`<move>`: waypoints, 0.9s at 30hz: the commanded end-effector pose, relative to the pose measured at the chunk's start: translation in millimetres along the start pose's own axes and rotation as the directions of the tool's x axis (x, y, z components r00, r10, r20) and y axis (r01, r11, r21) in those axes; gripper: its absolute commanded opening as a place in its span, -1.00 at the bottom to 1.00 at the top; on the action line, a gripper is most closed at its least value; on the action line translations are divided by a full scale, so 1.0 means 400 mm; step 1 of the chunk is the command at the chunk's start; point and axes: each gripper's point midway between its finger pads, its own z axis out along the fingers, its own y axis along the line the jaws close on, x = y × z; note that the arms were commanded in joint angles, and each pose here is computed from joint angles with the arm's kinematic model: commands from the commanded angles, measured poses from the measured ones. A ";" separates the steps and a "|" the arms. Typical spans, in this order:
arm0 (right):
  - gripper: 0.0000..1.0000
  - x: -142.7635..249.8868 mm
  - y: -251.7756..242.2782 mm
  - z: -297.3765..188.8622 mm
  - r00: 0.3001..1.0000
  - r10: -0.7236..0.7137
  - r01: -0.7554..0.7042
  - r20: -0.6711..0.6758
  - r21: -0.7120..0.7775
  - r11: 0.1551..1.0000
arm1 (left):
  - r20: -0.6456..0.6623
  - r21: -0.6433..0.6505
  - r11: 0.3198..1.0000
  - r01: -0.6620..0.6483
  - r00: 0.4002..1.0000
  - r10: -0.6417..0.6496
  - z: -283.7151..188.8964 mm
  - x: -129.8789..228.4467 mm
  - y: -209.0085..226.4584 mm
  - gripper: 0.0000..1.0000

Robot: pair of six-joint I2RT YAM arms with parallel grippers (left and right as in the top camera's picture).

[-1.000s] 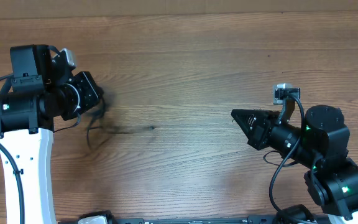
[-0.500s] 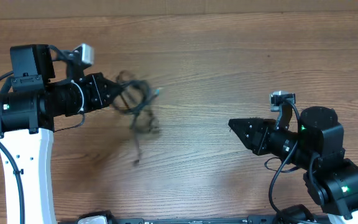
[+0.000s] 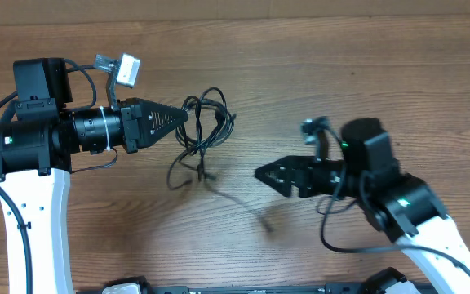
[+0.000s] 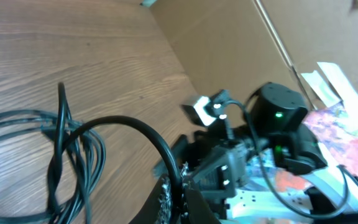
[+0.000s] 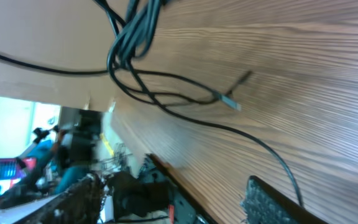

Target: Untangle cables

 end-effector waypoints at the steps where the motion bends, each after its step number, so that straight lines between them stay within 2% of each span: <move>1: 0.44 -0.021 0.023 0.029 0.998 0.068 -0.067 0.002 -0.042 0.997 | 0.009 0.086 0.994 -0.063 0.998 0.063 -0.004 0.002 -0.061 -0.91; 3: 0.42 -0.051 0.025 0.044 0.990 0.140 -0.138 0.024 -0.062 0.988 | -0.005 0.103 0.992 -0.068 0.998 0.069 0.006 0.009 -0.072 -0.91; 5: 0.31 -0.069 0.042 0.057 0.983 0.184 -0.180 0.020 -0.106 0.978 | -0.022 0.118 0.990 -0.074 0.997 0.077 0.018 0.017 -0.083 -0.91; 9: 0.24 -0.075 0.096 0.086 0.987 0.160 -0.161 -0.018 -0.202 0.966 | -0.062 0.161 0.980 -0.116 0.990 0.127 0.047 0.040 -0.112 -0.91; 12: -0.01 -0.079 0.068 0.108 0.960 0.278 -0.277 -0.017 -0.155 0.948 | -0.088 0.189 0.973 -0.129 0.985 0.148 0.064 0.056 -0.130 -0.91; 16: -0.15 -0.095 0.030 0.125 0.928 0.373 -0.370 0.018 -0.106 0.923 | -0.123 0.220 0.966 -0.136 0.978 0.166 0.085 0.078 -0.153 -0.92; 17: -0.21 -0.106 0.021 0.126 0.927 0.372 -0.366 0.048 -0.096 0.926 | -0.132 0.226 0.964 -0.138 0.976 0.171 0.091 0.084 -0.158 -0.91; 22: -0.92 -0.135 -0.001 0.123 0.927 0.353 -0.347 0.130 -0.067 0.935 | -0.180 0.238 0.959 -0.151 0.964 0.196 0.118 0.114 -0.176 -0.91; 24: -0.92 -0.127 0.016 0.124 0.950 0.295 -0.288 0.102 -0.086 0.954 | -0.199 0.182 0.970 -0.162 0.960 0.198 0.128 0.120 -0.154 -0.91; 27: -0.92 -0.092 0.050 0.123 0.992 0.126 -0.121 0.026 -0.137 0.983 | -0.213 0.005 0.995 -0.098 0.972 0.097 0.130 0.111 -0.083 -0.91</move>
